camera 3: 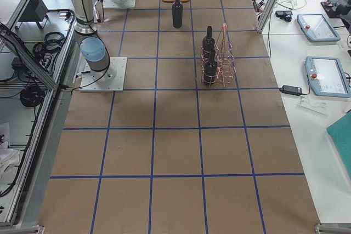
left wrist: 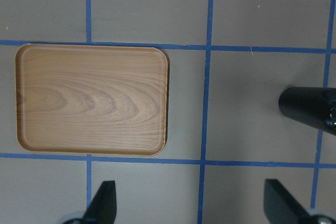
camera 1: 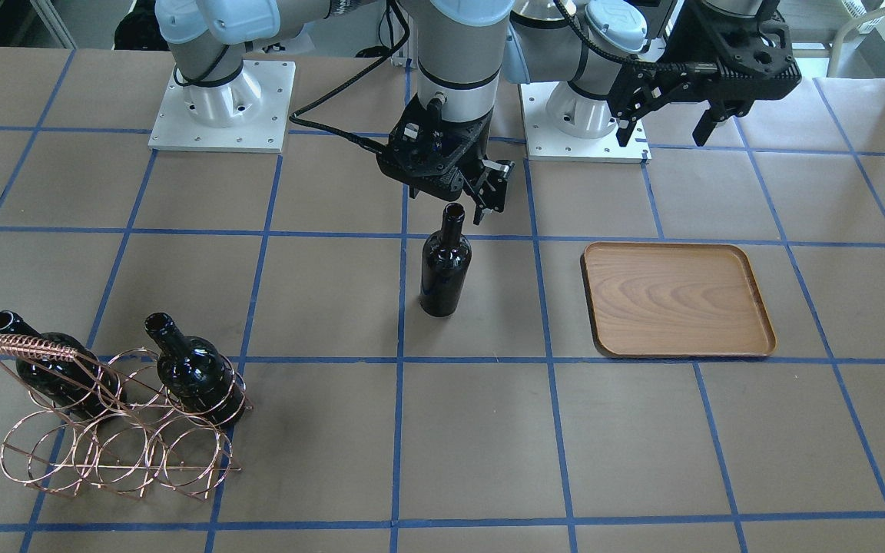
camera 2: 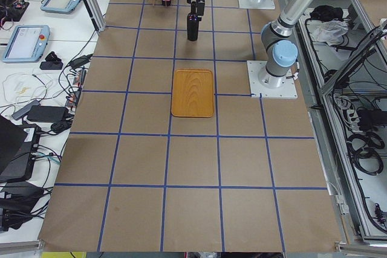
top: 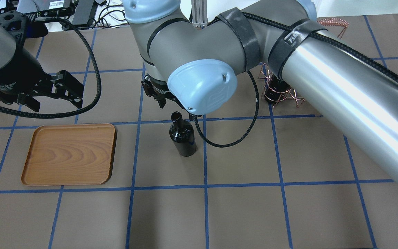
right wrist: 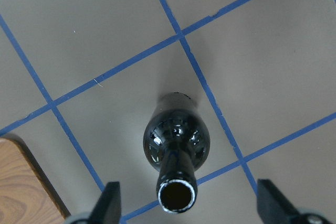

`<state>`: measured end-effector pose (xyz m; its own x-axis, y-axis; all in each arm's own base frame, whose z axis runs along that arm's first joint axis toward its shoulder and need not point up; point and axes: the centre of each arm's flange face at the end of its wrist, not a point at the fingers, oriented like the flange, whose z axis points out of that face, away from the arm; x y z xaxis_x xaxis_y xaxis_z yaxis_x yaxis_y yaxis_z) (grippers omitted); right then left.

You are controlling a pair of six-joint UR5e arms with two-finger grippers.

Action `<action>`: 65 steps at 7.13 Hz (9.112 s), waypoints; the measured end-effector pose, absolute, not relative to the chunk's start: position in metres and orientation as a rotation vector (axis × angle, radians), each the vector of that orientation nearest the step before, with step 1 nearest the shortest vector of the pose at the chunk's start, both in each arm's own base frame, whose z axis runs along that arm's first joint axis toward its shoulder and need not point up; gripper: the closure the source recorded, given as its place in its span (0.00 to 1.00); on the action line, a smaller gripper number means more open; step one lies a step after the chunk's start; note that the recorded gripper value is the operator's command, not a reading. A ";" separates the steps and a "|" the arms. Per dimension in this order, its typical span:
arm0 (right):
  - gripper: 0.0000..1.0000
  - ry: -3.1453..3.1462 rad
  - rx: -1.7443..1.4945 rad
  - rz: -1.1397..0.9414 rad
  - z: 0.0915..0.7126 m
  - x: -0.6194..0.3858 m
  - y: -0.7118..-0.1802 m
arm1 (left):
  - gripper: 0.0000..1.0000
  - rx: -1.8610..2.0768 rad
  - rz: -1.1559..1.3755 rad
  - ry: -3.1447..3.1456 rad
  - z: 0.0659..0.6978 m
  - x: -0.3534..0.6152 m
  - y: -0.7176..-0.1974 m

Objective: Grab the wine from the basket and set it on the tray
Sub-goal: 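Open the right gripper and raise it back over the rack, then lower the left gripper onto the standing bottle's neck and grasp it, then lift the bottle with the left gripper and carry it over the tray, then lower the bottle onto the wooden tray, laying it down, then open the left gripper and raise it away from the tray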

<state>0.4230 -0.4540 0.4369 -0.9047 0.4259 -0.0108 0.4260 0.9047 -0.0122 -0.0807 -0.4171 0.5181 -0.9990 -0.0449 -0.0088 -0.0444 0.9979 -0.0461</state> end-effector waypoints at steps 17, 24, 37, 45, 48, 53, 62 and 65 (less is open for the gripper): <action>0.00 3.198 -0.060 -0.040 0.526 0.172 -0.478 | 0.18 0.334 0.048 3.196 0.390 -0.304 -0.453; 0.00 3.164 -0.131 -0.097 0.527 0.175 -0.485 | 0.95 0.337 0.124 3.186 0.365 -0.305 -0.454; 0.00 3.159 -0.133 -0.124 0.529 0.176 -0.485 | 1.00 0.421 0.035 3.094 0.436 -0.106 -0.490; 0.00 3.160 -0.131 -0.125 0.530 0.175 -0.484 | 1.00 0.411 0.214 3.120 0.403 0.086 -0.473; 0.00 3.160 -0.131 -0.123 0.530 0.175 -0.483 | 1.00 0.420 0.210 3.136 0.393 0.090 -0.480; 0.00 3.160 -0.131 -0.124 0.530 0.175 -0.483 | 0.00 0.419 0.221 3.127 0.382 0.097 -0.488; 0.00 3.158 -0.116 -0.130 0.532 0.175 -0.483 | 0.00 -0.105 0.073 3.176 0.510 -0.033 -0.455; 0.00 3.128 -0.007 -0.126 0.533 0.178 -0.482 | 0.00 -0.030 0.011 3.167 0.512 -0.117 -0.446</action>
<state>0.1782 -0.4821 0.5327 -0.9999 -0.0049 -0.0108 -0.0040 0.9968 -0.0802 -0.1166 -0.4459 0.5121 -0.9995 -0.0188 0.0251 -0.0186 0.9998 0.0069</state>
